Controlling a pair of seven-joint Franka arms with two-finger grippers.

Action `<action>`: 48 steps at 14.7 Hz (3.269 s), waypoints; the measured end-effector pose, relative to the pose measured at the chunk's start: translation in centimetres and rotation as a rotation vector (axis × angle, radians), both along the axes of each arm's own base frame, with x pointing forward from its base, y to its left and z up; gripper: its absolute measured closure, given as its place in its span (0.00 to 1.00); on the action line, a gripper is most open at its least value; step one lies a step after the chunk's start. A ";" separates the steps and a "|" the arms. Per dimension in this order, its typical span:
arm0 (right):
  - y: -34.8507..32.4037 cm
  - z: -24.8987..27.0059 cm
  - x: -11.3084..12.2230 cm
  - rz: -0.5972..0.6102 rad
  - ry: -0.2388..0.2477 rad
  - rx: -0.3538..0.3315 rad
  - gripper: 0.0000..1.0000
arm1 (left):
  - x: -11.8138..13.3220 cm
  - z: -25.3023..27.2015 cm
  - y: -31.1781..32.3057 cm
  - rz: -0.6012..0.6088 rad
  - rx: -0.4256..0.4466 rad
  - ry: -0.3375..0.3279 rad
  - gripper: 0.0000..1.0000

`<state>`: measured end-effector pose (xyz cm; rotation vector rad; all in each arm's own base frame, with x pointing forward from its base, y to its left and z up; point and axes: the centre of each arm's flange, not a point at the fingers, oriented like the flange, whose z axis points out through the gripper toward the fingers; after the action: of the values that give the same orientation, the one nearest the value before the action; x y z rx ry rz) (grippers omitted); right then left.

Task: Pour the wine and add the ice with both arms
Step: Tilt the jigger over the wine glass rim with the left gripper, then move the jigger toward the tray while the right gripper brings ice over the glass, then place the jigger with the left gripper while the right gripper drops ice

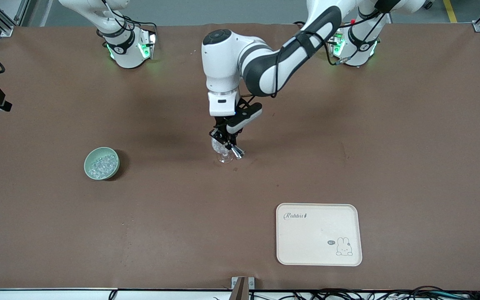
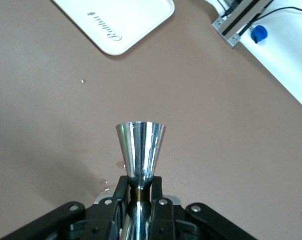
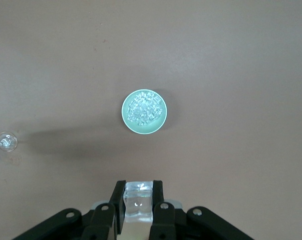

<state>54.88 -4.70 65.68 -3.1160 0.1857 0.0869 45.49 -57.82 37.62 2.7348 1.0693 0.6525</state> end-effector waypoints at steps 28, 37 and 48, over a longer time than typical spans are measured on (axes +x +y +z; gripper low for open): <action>38.9 -8.8 -1.9 -0.044 0.016 0.123 0.75 | 27.5 -8.9 47.5 0.452 -0.924 0.670 0.79; 50.8 -23.2 -3.7 0.079 0.027 0.027 0.75 | 27.9 -20.8 55.5 0.699 -1.290 0.791 0.79; 51.2 -25.7 -3.4 0.101 0.000 -0.029 0.75 | 27.4 -25.7 55.5 0.594 -1.427 0.729 0.77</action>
<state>51.51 46.54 39.95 -3.1528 0.0301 0.0866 72.86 -2.31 11.95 1.3142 1.5577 -0.8818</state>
